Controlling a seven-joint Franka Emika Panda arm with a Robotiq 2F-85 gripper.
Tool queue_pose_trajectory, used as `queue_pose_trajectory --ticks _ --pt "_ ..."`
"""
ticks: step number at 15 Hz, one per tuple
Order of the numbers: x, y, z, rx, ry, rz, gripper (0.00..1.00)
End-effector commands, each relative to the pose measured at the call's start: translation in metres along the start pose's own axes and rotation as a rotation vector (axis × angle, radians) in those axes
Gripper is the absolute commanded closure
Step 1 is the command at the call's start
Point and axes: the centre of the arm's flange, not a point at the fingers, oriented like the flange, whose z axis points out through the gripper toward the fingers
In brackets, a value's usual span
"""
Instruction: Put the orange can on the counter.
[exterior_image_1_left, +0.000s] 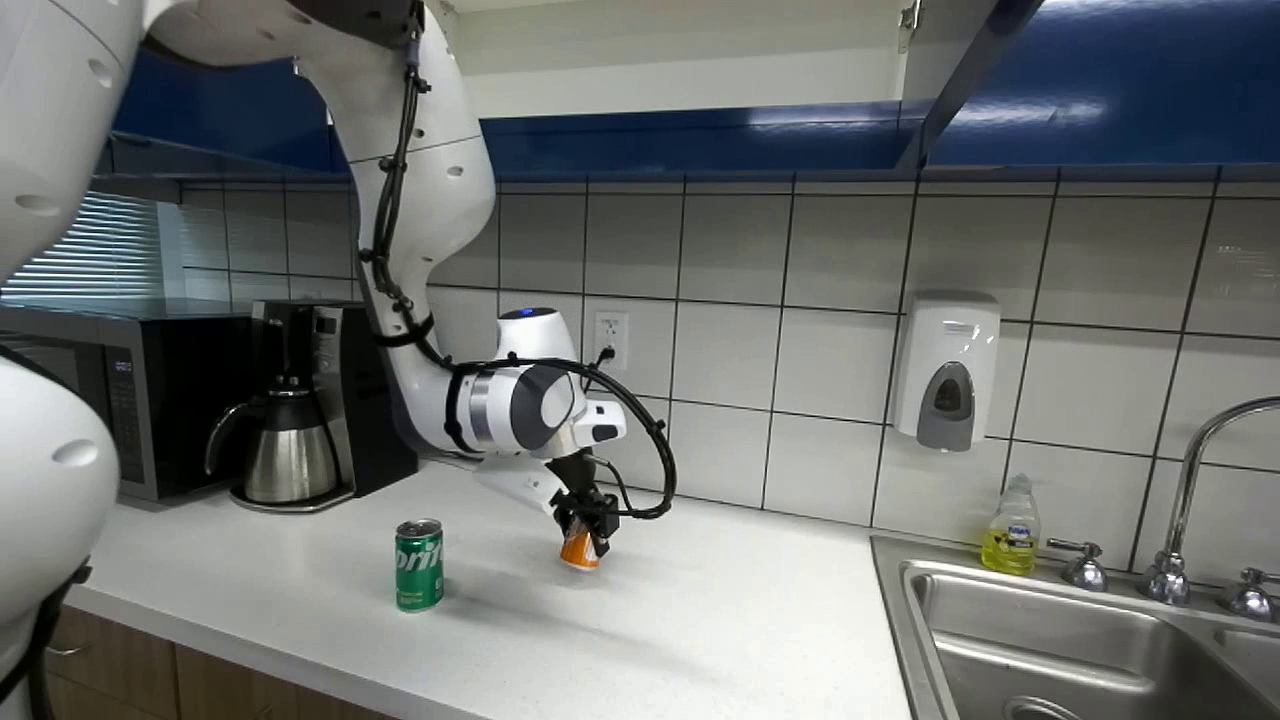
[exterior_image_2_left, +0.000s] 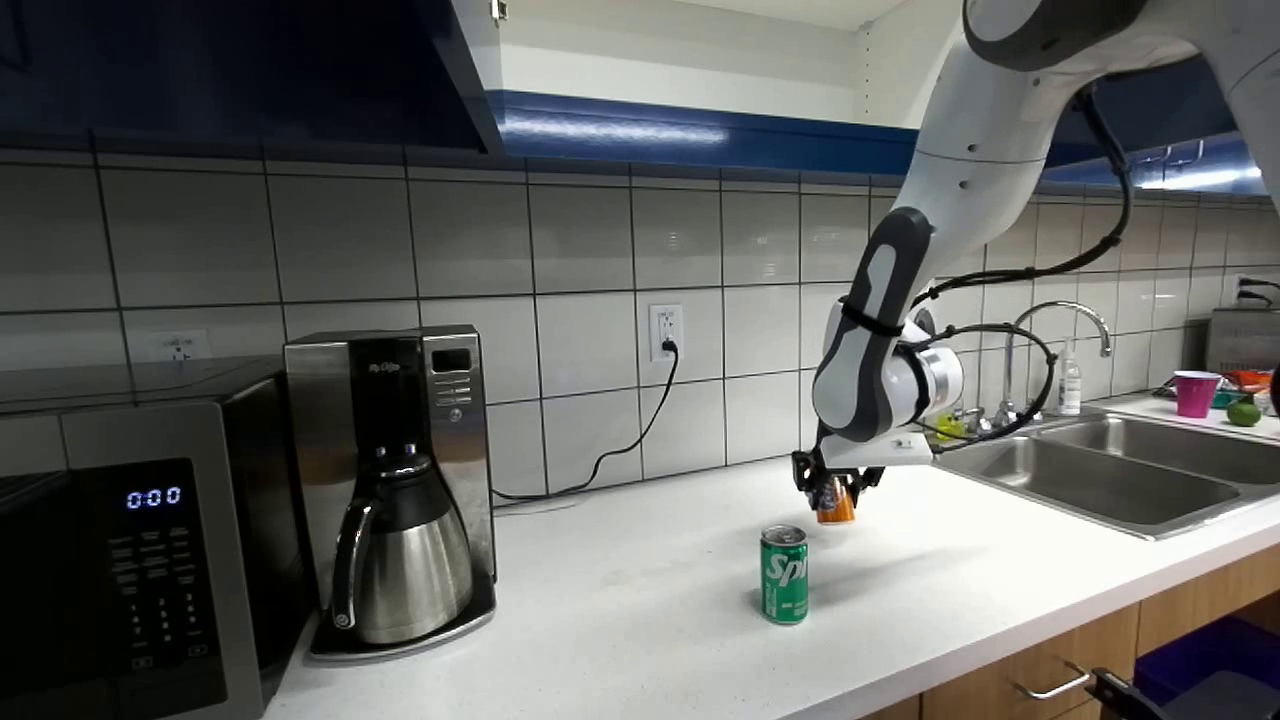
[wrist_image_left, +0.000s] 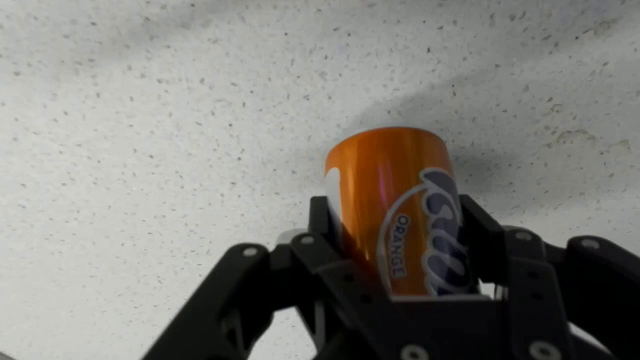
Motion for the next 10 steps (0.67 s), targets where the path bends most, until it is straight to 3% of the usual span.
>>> queue_pose_trajectory --ticks 1,6,10 --pt "0.006 -0.006 0.012 -0.013 0.082 -0.022 0.62" --pt "0.007 -0.011 0.019 -0.027 0.184 -0.016 0.62" --pt "0.002 -0.016 0.029 -0.022 0.201 -0.005 0.62"
